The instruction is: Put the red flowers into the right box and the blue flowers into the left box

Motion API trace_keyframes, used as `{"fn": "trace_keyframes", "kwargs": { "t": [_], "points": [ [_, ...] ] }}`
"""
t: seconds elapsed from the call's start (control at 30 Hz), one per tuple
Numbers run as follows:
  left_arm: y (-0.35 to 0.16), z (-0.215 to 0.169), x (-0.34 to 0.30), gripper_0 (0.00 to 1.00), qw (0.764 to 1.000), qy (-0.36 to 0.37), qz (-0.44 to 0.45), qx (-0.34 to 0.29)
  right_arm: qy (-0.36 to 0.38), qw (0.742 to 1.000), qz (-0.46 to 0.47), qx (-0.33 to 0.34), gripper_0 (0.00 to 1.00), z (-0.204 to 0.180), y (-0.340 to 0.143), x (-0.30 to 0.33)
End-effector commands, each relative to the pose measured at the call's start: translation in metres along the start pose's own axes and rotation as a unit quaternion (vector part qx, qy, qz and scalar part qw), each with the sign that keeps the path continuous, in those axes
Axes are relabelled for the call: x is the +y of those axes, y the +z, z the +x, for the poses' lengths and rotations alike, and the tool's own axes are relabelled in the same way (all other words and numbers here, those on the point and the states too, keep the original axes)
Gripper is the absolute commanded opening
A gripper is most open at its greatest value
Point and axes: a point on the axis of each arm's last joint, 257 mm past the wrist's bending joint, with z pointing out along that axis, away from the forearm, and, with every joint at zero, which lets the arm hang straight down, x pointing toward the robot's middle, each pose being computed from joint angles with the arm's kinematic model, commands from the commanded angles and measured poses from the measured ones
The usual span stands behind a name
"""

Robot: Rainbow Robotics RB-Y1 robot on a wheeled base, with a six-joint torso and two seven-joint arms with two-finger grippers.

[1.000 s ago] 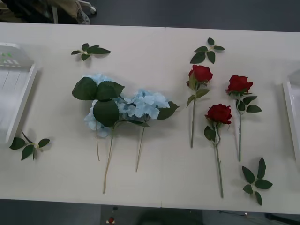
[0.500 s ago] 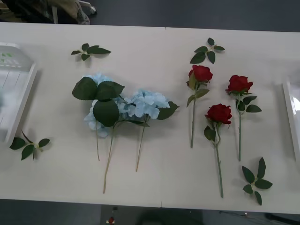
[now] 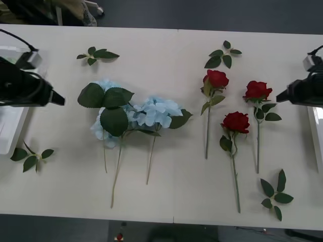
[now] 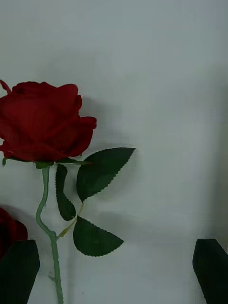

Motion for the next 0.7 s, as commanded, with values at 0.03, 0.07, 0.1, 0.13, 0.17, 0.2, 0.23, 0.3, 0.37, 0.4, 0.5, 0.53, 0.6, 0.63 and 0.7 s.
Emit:
{"fn": "trace_keyframes", "kwargs": {
  "t": [0.03,0.07,0.1,0.13,0.17,0.2,0.23,0.3,0.37,0.4,0.5,0.53,0.6,0.63,0.7],
  "points": [
    [0.033,0.003,-0.042,0.97,1.0,-0.01,0.0,-0.002,0.028,0.999,-0.014,-0.014,0.94,-0.013,0.022,0.021],
    [0.036,0.004,-0.047,0.97,1.0,-0.006,0.001,-0.001,0.028,0.999,-0.014,-0.015,0.95,-0.014,0.024,0.022],
    [0.044,0.005,-0.053,0.97,1.0,-0.002,-0.002,-0.001,0.029,0.999,-0.015,-0.017,0.95,-0.016,0.03,0.026],
    [0.047,0.005,-0.055,0.97,1.0,0.0,-0.005,-0.002,0.029,0.999,-0.017,-0.017,0.95,-0.016,0.034,0.03],
    [0.053,0.007,-0.059,0.98,1.0,0.005,-0.013,-0.001,0.035,0.999,-0.021,-0.018,0.95,-0.021,0.04,0.037],
    [0.057,0.008,-0.061,0.97,1.0,0.007,-0.016,0.0,0.038,0.999,-0.024,-0.015,0.95,-0.02,0.046,0.042],
    [0.061,0.008,-0.065,0.97,1.0,0.01,-0.016,-0.002,0.041,0.999,-0.028,-0.016,0.95,-0.023,0.049,0.046],
    [0.072,0.008,-0.073,0.97,1.0,0.014,-0.012,-0.003,0.048,0.998,-0.035,-0.015,0.95,-0.027,0.054,0.055],
    [0.086,0.007,-0.081,0.97,1.0,0.025,-0.011,-0.005,0.049,0.998,-0.039,-0.013,0.95,-0.03,0.06,0.064],
    [0.09,0.006,-0.083,0.97,1.0,0.028,-0.011,-0.005,0.048,0.998,-0.039,-0.012,0.95,-0.03,0.061,0.067],
    [0.11,0.006,-0.087,0.97,0.999,0.034,-0.016,-0.002,0.041,0.998,-0.039,-0.015,0.94,-0.031,0.072,0.076],
    [0.114,0.004,-0.088,0.97,0.999,0.033,-0.016,-0.003,0.041,0.998,-0.039,-0.017,0.9,-0.031,0.075,0.078],
    [0.123,0.003,-0.085,0.95,0.999,0.029,-0.018,-0.005,0.037,0.999,-0.032,-0.02,0.73,-0.028,0.083,0.075],
    [0.125,0.003,-0.085,0.93,0.999,0.027,-0.019,-0.005,0.036,0.999,-0.03,-0.021,0.69,-0.026,0.085,0.073],
    [0.132,0.001,-0.081,0.69,1.0,0.021,-0.021,-0.009,0.03,0.999,-0.023,-0.023,0.54,-0.022,0.092,0.069]
  ]
}}
